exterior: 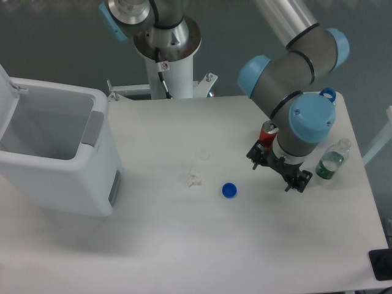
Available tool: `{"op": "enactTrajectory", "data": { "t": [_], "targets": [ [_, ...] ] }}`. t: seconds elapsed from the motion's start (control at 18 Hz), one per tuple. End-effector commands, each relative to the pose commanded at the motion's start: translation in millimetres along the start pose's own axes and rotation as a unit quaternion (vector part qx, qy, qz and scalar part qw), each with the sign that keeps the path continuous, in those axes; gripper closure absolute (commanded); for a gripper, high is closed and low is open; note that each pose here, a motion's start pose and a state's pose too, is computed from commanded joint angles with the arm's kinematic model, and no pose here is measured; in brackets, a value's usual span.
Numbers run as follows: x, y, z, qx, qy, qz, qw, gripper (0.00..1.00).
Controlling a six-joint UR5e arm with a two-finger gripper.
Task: Pick up the paper ball
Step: 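Move the gripper from beside the bottles toward the crumpled white paper ball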
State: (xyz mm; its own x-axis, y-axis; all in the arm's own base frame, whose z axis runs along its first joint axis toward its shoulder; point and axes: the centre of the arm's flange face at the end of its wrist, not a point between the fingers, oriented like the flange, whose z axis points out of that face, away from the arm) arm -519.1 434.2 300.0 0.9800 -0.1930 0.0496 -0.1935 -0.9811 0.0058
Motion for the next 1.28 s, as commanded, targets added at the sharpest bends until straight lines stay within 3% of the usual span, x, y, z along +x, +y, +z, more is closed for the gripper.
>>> {"op": "enactTrajectory", "data": {
  "t": [0.67,0.83,1.28],
  "targets": [
    [51.3,-2.3,16.5,0.002,0.002,-0.02,0.9998,0.0],
    [64.0,-5.7,13.3,0.001,0.001,-0.058,0.9983,0.0],
    [121.3,-53.4,30.3,-0.01,0.02,-0.04,0.999,0.0]
  ]
}}
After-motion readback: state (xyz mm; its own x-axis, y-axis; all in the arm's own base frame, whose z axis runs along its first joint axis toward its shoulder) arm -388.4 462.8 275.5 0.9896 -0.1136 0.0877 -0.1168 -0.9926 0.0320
